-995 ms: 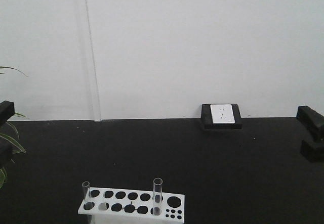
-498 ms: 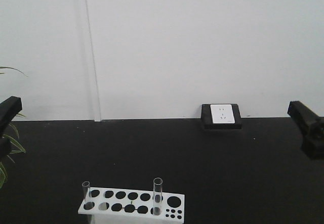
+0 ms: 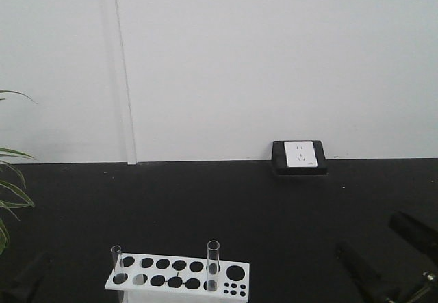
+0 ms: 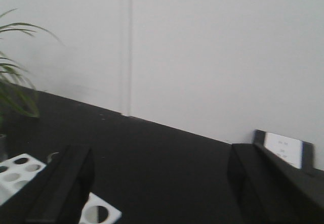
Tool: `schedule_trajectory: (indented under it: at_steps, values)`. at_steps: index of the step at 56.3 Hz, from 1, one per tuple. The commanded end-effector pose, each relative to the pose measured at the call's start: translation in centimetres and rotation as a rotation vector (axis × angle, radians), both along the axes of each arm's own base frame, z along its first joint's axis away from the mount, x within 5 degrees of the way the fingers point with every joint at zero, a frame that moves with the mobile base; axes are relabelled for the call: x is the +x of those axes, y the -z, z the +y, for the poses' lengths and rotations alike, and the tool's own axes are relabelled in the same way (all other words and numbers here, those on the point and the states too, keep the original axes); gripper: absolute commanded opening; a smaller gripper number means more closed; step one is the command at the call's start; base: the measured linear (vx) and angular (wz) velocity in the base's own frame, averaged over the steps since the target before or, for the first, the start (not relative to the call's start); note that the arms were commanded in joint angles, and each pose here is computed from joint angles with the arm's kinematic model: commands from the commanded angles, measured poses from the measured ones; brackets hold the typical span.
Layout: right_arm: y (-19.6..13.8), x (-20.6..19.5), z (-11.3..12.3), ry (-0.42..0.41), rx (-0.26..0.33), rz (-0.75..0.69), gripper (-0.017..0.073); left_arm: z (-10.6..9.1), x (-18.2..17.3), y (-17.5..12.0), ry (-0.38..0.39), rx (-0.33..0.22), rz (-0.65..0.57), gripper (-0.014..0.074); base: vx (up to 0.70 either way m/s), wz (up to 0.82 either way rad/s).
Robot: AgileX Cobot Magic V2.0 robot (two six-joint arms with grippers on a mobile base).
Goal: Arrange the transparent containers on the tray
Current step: 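Lower both grippers toward the two clear test tubes in the rack, then close the left gripper around the nearer clear test tube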
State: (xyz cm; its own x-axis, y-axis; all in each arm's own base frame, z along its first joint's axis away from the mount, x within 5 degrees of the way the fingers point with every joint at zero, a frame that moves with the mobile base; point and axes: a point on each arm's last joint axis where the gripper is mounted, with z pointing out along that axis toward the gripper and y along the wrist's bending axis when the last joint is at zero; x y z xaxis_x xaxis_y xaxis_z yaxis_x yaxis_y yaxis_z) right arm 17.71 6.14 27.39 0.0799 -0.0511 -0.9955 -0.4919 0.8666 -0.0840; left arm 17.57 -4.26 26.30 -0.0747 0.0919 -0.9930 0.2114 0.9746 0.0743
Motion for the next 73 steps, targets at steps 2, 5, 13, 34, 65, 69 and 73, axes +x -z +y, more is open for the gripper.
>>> schedule_trajectory:
  at_steps: [2,5,13,34,65,69,73]
  values:
    - [-1.2,0.2,1.0,-0.121,0.068,-0.078,0.0585,-0.2,-0.2,-0.7,0.005,-0.098,-0.171,0.0585,0.0,0.0]
    - [-1.0,0.6,1.1,-0.131,0.081,-0.07,0.0585,-0.6,0.2,-0.1,0.021,-0.101,-0.139,0.0585,0.0,0.0]
    - [-0.5,1.2,1.5,-0.165,0.107,-0.069,0.0585,-1.6,1.9,1.2,0.073,-0.064,-0.096,0.0585,0.0,0.0]
    - [-1.0,2.3,1.7,-0.166,0.11,-0.081,0.0585,-4.3,8.3,3.4,0.151,-0.122,-0.017,0.0585,0.0,0.0]
    - [-1.3,2.5,1.6,-0.158,0.086,-0.111,0.0585,-5.9,13.0,6.7,0.158,-0.144,0.052,0.0579,0.0,0.0]
    - [-1.3,2.5,1.6,-0.158,0.086,-0.111,0.0585,-6.0,13.0,6.9,0.16,-0.149,0.048,0.0552,0.0,0.0]
    - [-1.3,2.5,1.6,-0.159,0.086,-0.112,0.0585,-6.0,13.1,6.8,0.161,-0.171,0.036,0.0493,0.0,0.0]
